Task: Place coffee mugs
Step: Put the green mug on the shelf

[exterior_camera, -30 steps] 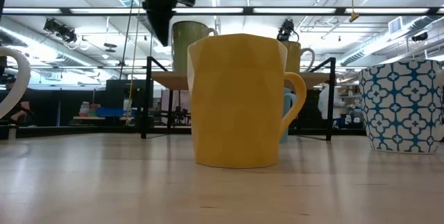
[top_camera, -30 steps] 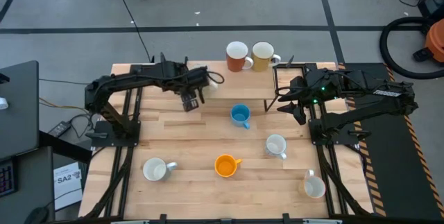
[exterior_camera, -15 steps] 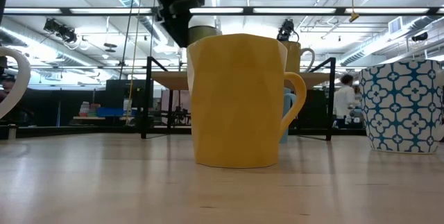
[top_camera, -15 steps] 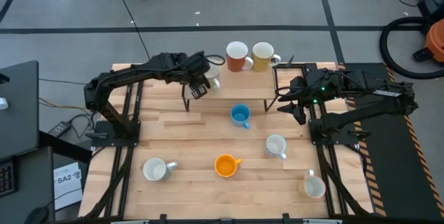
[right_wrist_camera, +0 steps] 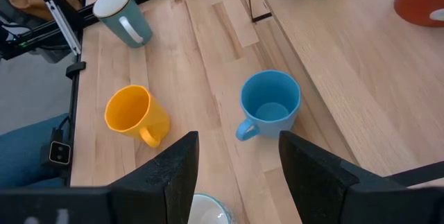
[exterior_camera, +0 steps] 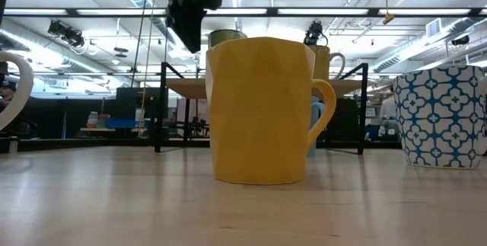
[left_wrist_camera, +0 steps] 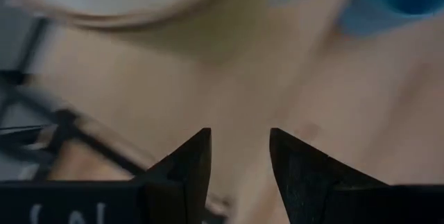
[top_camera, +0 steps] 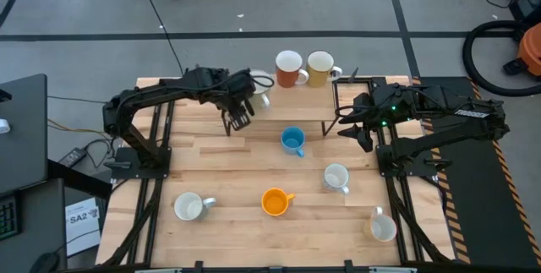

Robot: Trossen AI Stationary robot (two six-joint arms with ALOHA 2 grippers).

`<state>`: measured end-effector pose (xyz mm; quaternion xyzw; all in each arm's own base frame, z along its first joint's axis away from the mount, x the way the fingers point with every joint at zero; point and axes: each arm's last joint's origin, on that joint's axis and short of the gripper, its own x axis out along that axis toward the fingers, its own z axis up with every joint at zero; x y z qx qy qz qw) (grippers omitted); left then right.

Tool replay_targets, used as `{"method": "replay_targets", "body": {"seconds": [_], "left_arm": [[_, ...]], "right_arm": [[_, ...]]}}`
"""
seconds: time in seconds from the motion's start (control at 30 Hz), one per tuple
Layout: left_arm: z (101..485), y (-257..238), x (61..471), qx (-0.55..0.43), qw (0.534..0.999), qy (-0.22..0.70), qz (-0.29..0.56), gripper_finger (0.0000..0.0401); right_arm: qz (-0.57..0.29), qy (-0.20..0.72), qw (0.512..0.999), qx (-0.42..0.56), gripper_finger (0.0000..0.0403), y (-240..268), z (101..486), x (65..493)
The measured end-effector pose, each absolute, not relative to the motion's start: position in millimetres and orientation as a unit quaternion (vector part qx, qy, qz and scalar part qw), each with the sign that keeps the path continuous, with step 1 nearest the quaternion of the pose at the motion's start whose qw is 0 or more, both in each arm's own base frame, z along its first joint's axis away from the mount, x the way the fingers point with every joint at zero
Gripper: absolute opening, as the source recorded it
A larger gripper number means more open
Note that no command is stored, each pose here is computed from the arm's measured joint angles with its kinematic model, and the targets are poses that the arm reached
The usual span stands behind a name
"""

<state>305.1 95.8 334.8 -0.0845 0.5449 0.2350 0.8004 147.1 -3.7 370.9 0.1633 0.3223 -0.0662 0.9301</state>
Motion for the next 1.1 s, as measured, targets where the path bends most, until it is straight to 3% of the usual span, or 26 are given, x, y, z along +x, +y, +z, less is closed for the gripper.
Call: {"method": "replay_targets", "body": {"seconds": [0.33,1.1], "left_arm": [[343,68,328,-0.069,0.856,0.467,0.212,0.0153],[355,107,333,-0.072,0.875,0.371,0.302,0.0153]], "right_arm": [[-0.066,0.322,0.930,0.163,0.0205,-4,371,147],[-0.067,0.322,0.930,0.163,0.0205,-4,371,147]]}}
